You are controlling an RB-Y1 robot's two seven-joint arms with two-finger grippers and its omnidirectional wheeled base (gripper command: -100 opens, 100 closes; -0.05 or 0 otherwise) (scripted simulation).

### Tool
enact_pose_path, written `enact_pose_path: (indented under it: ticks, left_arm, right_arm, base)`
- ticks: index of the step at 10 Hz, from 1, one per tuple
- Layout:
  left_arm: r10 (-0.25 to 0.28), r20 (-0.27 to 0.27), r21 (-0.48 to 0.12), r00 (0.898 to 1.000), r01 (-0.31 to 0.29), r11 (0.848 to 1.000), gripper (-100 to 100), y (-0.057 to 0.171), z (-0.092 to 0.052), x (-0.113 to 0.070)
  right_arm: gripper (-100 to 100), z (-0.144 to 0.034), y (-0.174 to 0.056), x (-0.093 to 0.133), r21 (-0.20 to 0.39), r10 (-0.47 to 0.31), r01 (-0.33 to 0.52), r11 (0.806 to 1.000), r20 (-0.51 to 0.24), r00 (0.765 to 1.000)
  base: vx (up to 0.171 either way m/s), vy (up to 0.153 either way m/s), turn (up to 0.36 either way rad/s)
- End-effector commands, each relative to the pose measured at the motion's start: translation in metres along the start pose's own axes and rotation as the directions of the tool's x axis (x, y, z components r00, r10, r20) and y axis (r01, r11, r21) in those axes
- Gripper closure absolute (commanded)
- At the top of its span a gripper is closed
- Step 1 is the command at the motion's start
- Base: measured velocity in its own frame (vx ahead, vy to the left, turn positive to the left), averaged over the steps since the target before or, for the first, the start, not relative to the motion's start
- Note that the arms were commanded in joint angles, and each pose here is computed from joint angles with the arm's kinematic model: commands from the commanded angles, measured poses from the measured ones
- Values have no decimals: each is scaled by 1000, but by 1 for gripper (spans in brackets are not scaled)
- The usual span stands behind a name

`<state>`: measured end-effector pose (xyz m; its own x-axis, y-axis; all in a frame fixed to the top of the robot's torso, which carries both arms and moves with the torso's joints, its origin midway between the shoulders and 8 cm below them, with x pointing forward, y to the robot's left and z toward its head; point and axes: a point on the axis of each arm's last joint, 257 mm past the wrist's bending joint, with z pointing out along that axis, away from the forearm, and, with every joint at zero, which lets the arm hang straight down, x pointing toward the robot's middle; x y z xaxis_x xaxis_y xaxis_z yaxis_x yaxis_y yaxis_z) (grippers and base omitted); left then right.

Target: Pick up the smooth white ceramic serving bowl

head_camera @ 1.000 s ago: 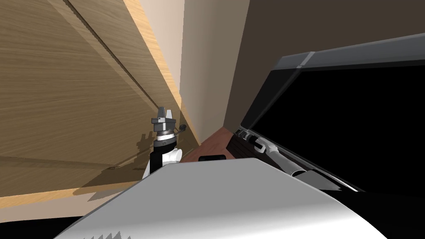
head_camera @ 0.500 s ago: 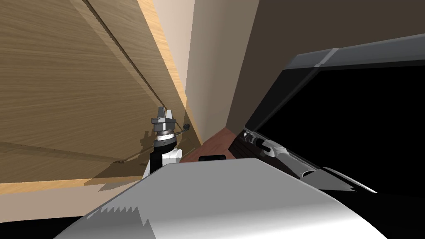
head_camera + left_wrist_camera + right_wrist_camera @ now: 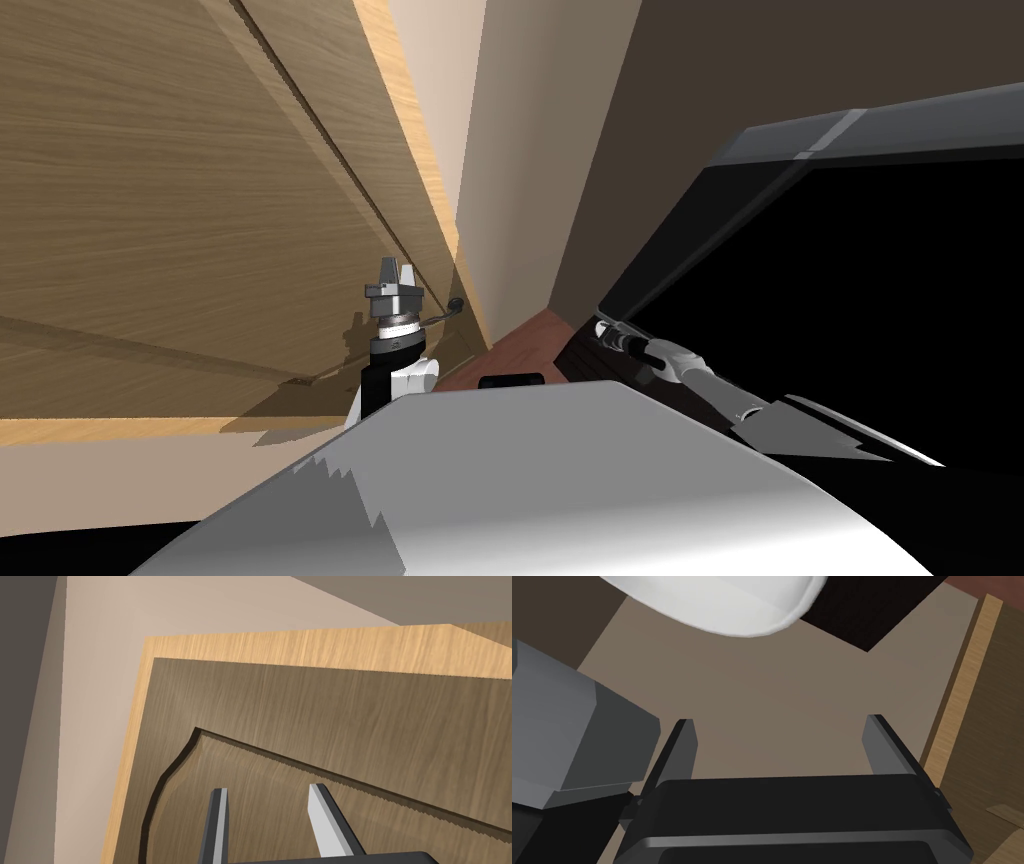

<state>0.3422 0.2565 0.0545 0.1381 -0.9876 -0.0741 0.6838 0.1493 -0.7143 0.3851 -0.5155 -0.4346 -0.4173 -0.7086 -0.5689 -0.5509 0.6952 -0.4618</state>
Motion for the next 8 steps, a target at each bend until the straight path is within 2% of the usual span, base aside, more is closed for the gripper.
enact_pose_path:
  ticks: [1,2,3,5,6,8]
  left_arm:
    - [0,0,0,1000,0,1000,0,0,0,0]
    - [0,0,0,1000,0,1000,0,0,0,0]
    - [0,0,0,1000,0,1000,0,0,0,0]
    - [0,0,0,1000,0,1000,0,0,0,0]
    - [0,0,0,1000,0,1000,0,0,0,0]
    - [0,0,0,1000,0,1000,0,0,0,0]
  right_arm:
    - [-100,-20,-8,44,0,-43,43,999,-102,994]
    - [-100,-20,-8,44,0,-43,43,999,-102,994]
    - [-100,-31,-11,69,-6,-66,66,998,-157,985]
    - [-100,-31,-11,69,-6,-66,66,998,-157,985]
    - [-100,-43,-13,91,-14,-86,85,996,-208,974]
    - [-100,-43,-13,91,-14,-86,85,996,-208,974]
  base:
    - [53,61,122]
    - [33,44,19]
    - [17,43,70]
    - [11,21,15]
    - [20,24,78]
    - [15,18,10]
